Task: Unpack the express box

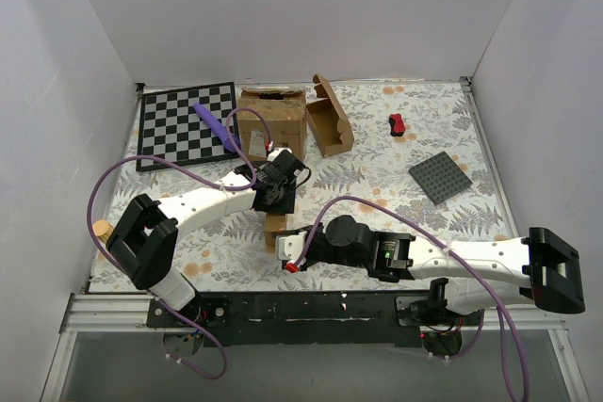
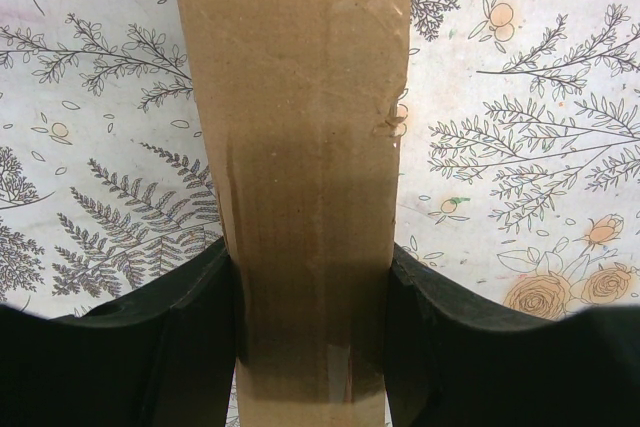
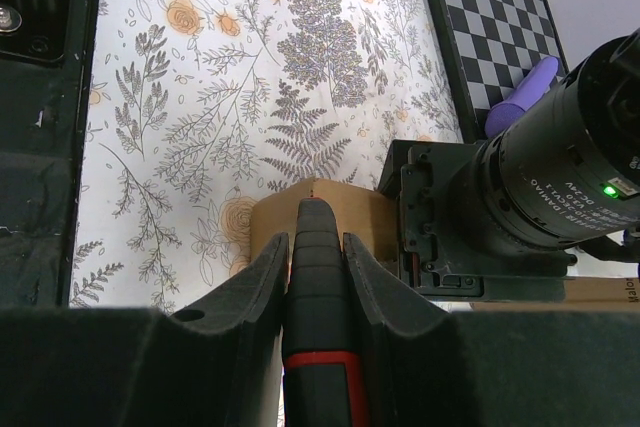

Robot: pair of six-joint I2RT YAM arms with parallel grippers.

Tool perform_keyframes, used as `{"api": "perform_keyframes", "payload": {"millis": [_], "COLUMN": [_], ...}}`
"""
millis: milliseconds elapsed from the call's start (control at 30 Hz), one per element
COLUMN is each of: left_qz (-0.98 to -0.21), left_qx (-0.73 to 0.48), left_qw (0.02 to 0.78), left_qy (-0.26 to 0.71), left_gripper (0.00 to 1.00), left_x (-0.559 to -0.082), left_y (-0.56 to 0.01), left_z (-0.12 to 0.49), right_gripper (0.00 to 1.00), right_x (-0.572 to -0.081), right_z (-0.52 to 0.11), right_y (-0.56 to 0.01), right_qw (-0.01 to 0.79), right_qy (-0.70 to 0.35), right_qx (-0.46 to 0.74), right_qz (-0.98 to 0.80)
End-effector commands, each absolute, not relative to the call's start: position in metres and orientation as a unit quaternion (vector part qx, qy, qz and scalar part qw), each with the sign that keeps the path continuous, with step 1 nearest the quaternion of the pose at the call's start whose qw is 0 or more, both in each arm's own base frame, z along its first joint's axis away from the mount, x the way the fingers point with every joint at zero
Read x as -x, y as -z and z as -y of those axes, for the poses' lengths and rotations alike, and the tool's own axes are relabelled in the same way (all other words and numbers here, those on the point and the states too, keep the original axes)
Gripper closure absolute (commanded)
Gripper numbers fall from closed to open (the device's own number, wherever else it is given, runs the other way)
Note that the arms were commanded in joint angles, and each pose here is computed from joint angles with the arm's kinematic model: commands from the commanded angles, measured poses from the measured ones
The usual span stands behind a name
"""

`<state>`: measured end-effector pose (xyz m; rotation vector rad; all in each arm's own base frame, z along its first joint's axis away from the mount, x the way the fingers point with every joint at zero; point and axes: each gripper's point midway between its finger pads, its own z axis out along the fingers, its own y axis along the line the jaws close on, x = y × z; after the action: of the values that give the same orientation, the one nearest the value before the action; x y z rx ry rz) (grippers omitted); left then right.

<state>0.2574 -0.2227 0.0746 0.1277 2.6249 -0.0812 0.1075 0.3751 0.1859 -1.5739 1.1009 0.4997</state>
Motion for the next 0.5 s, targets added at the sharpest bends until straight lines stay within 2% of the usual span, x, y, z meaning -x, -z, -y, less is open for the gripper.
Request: {"api": "perform_keyframes", "payload": {"millis": [0, 467], "left_qz": [-0.977, -0.978], "left_qx": [-0.072, -0.07], "left_qw": [0.198, 0.197], "left_qy": [-0.014, -0.025], "left_gripper": [1.0, 1.0], "left_x": [-0.2344, -0.2354], "left_y": [-0.0439, -0.0422], "left_z": [0.1986, 0.196], "right_gripper": [0.99, 0.99], "right_x": [-0.1098, -0.1128], "right_z": [-0.3814, -0.3774], "right_y": [-0.2057, -0.1994], "right_qw": [0.575, 0.572], "right_qy": [-0.216, -0.208], "right_qx": [0.644, 0.642], "right_qz": [-0.455, -0.466]}}
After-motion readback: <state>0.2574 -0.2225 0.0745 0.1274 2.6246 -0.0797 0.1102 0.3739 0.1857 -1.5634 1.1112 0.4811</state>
